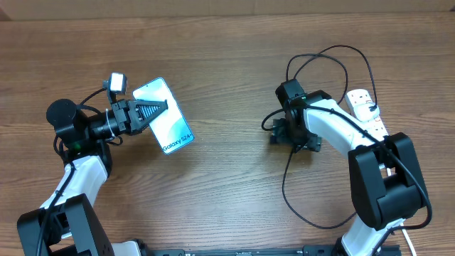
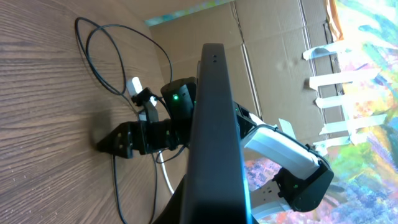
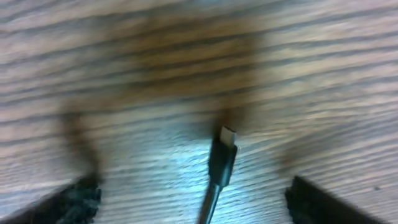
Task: Plug charger to phone and switch on socket
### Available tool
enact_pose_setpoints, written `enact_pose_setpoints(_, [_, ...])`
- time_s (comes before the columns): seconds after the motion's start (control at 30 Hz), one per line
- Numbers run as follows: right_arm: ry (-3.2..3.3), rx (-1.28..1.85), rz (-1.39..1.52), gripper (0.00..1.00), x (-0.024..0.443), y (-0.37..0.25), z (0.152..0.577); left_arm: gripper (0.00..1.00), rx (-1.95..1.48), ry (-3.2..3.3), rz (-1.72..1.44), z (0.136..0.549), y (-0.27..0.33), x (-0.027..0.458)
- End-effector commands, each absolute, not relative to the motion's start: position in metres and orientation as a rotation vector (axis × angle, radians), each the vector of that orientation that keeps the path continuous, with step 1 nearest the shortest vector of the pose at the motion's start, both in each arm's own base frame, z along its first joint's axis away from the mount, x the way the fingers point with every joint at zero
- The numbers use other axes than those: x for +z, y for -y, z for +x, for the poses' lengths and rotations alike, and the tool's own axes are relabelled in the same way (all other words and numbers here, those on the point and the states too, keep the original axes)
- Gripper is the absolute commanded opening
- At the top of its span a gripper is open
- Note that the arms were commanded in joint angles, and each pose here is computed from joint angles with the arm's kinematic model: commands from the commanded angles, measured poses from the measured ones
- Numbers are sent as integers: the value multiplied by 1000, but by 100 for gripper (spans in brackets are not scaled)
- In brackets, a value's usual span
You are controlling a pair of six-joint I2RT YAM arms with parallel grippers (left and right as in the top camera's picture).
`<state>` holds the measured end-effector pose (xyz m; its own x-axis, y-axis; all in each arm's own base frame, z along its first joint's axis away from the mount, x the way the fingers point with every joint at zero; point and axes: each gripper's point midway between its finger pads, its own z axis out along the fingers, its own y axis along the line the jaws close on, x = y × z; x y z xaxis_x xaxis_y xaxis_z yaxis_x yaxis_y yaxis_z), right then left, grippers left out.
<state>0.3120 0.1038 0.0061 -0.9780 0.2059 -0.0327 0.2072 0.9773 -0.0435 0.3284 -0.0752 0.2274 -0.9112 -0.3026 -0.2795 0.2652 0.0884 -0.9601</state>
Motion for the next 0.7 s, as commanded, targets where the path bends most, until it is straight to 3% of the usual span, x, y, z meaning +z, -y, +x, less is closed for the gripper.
enact_pose_setpoints(0.0, [-3099, -12, 285, 100, 10, -113, 315, 4, -1877, -1966, -31, 328, 74, 230])
enact_pose_setpoints(0.23, [-3108, -16, 382, 100, 1, -111, 308, 4, -1883, -1969, -36, 328, 74, 230])
enact_pose_setpoints(0.43, [-3128, 54, 386, 79, -28, -113, 289, 4, -1897, -1977, -44, 327, 75, 230])
enact_pose_setpoints(0.6, [-3181, 147, 405, 50, -44, -117, 267, 4, -1899, -1977, -42, 326, 75, 230])
enact_pose_setpoints(0.67, [-3216, 168, 413, 48, -47, -118, 256, 4, -1898, -1977, -42, 326, 75, 230])
